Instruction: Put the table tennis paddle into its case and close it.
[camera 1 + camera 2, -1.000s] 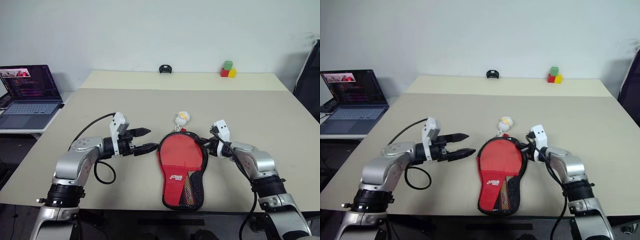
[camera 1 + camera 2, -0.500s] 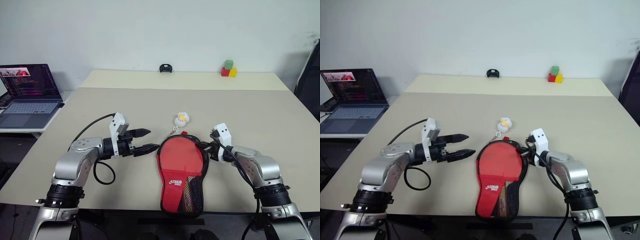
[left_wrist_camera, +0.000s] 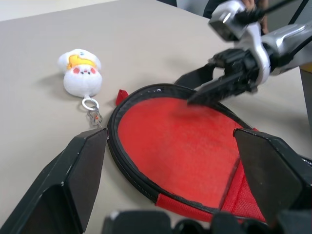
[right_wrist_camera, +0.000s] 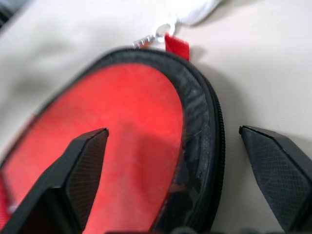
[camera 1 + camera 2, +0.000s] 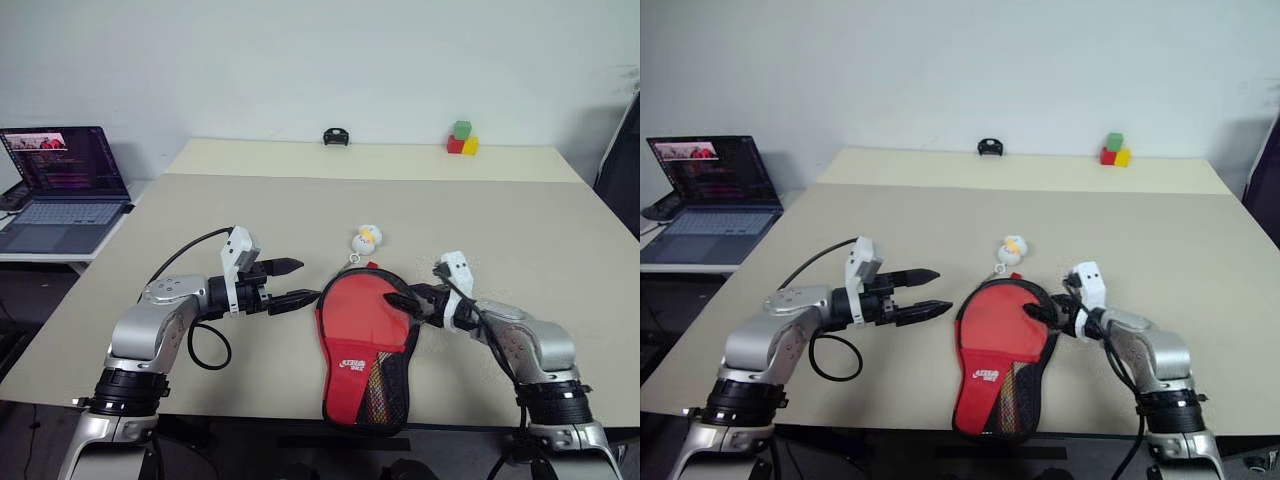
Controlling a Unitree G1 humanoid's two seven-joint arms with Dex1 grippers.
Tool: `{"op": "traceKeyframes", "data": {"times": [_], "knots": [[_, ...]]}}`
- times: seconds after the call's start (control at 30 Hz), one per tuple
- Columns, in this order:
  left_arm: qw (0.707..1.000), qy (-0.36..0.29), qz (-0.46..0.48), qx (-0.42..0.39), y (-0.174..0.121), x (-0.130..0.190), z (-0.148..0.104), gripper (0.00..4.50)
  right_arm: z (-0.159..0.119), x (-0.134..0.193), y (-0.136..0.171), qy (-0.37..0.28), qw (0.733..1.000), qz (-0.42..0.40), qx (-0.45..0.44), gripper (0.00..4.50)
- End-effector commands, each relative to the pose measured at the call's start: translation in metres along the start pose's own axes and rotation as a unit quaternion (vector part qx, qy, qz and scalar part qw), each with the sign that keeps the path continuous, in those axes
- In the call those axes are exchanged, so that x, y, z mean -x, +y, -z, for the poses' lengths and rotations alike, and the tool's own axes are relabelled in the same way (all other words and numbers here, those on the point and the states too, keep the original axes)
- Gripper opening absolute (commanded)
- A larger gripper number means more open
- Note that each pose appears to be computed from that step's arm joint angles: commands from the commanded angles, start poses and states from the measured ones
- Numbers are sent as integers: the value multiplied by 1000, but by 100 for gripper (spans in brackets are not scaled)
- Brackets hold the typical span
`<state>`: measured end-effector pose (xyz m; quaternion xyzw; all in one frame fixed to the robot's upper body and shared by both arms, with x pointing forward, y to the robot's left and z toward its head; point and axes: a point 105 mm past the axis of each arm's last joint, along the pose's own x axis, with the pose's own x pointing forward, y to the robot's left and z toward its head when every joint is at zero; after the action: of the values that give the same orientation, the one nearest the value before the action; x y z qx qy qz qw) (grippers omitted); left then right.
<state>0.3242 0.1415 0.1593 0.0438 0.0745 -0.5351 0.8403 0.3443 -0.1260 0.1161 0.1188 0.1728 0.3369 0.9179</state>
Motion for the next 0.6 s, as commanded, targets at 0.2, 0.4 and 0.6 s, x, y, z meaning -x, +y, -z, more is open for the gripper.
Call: {"op": "traceKeyframes", "data": {"times": [0.2, 0.4, 0.6], "knots": [[997, 2, 39, -65, -18, -33, -9, 450, -51, 41, 18, -79, 996, -34, 18, 448], [996, 21, 49, -70, -19, -62, 12, 450, -73, 53, 3, -92, 994, 7, 55, 448], [995, 44, 56, -66, -23, -81, 47, 450, -99, 44, 1, -91, 991, 17, 96, 448]]}}
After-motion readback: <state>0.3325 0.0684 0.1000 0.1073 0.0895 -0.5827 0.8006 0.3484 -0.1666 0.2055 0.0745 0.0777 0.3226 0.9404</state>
